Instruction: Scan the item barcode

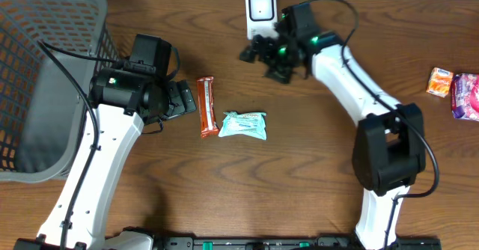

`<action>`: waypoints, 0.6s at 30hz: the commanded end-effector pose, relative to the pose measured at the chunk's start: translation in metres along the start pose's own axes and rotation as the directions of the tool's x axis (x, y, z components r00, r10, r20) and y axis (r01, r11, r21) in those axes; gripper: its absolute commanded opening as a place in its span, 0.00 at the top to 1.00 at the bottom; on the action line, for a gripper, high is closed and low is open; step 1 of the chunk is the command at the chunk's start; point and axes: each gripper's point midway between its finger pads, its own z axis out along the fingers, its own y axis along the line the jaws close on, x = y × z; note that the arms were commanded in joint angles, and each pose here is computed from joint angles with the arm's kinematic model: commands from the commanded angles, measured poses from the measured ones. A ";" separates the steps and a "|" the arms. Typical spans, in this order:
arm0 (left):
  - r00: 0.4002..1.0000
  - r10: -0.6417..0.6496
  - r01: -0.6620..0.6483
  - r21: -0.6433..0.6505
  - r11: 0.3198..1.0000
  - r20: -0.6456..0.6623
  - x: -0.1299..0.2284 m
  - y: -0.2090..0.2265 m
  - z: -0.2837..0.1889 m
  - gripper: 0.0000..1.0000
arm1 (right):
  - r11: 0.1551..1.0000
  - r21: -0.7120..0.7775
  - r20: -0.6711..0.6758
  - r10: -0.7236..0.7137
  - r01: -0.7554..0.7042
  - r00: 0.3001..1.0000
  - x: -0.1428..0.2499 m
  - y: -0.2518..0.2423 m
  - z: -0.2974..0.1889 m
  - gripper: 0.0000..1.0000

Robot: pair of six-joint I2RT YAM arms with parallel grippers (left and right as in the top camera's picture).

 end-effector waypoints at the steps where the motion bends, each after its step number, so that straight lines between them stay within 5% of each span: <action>1: 1.000 -0.016 0.016 -0.004 1.000 0.013 -0.002 0.002 -0.003 0.02 | 0.936 0.235 0.063 -0.284 0.262 0.957 -0.016 -0.013 -0.038 0.10; 3: 1.000 -0.016 0.016 -0.004 1.000 0.013 -0.002 0.002 -0.003 0.02 | 0.893 0.263 -0.058 -0.362 0.364 0.930 0.010 -0.021 -0.036 0.09; 5: 1.000 -0.016 0.016 -0.004 1.000 0.013 -0.002 0.002 -0.003 0.02 | 0.792 0.245 -0.198 -0.524 0.560 0.828 0.036 -0.026 -0.029 0.06; 8: 1.000 -0.016 0.016 -0.004 1.000 0.013 -0.002 0.002 -0.003 0.02 | 0.607 0.162 -0.310 -0.717 0.778 0.624 0.057 -0.027 -0.019 0.28; 13: 1.000 -0.016 0.016 -0.004 1.000 0.013 -0.002 0.002 -0.003 0.02 | 0.467 0.046 -0.337 -0.825 0.883 0.454 0.081 -0.029 0.009 0.14; 18: 1.000 -0.016 0.016 -0.004 1.000 0.012 -0.002 0.002 -0.003 0.02 | 0.370 -0.135 -0.317 -0.895 0.919 0.314 0.109 -0.032 0.024 0.13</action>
